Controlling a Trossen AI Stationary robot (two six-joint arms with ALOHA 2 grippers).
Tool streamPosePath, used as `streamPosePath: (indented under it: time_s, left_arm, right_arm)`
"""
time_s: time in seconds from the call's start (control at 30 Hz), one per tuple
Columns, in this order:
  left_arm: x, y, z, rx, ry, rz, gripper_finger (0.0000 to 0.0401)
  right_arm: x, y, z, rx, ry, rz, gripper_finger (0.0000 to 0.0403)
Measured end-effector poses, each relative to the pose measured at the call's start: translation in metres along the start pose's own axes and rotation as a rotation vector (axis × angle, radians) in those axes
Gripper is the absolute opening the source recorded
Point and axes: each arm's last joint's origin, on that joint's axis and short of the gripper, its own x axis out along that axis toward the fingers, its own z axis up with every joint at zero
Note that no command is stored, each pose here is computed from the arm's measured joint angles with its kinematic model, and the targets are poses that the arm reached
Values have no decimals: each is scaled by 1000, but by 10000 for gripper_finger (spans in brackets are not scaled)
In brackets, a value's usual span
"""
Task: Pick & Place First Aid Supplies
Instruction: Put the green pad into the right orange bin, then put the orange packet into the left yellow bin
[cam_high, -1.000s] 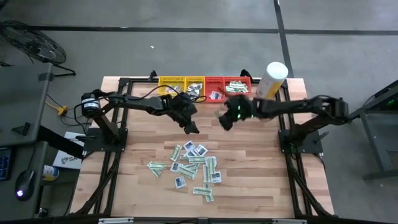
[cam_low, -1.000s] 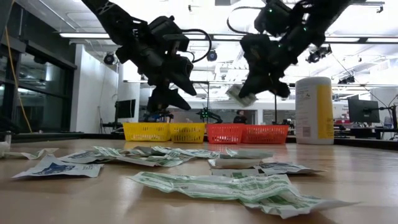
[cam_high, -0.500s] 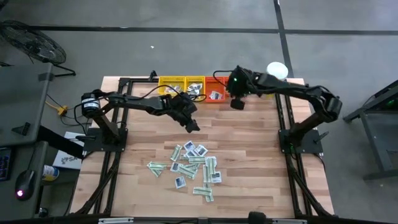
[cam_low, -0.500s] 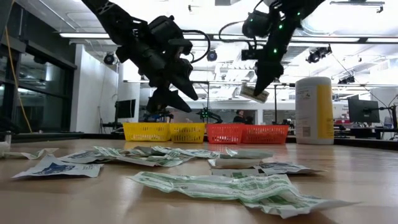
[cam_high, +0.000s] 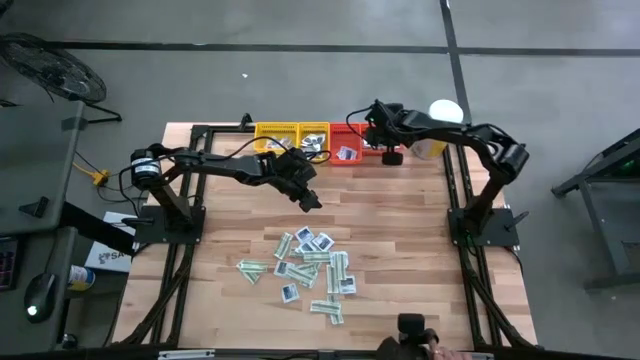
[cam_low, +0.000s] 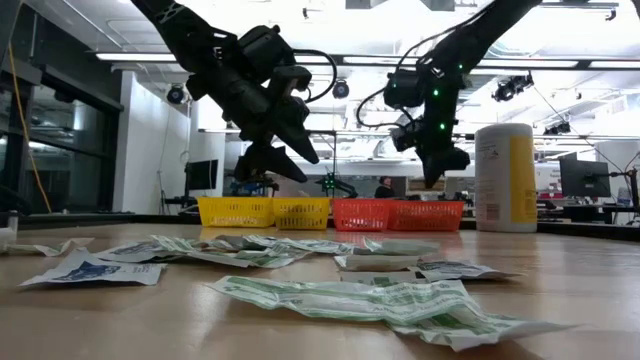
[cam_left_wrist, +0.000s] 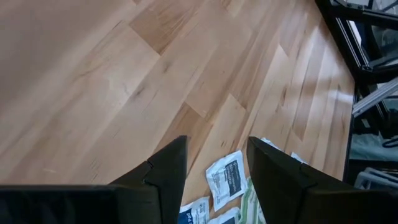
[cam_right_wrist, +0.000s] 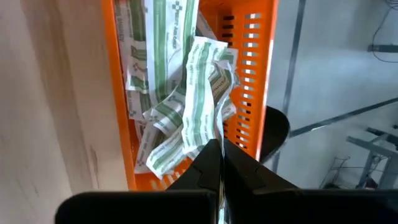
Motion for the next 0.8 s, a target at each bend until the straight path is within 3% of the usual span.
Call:
streamPosePath:
  time_s: [0.23,0.43,0.57,0.8]
  left_arm:
    - [0,0,0,-1,1,1,166]
    - [0,1,-1,-3,8,6,166]
    - [0,3,-4,-12,43,29,166]
    - [3,0,-20,25,151,83,165]
  right_arm:
    - [6,-4,-1,22,-16,1,22]
    - [5,-7,2,27,-25,-48,90]
    - [1,-3,6,124,-12,-85,139]
    - [-27,16,12,242,-91,36,180]
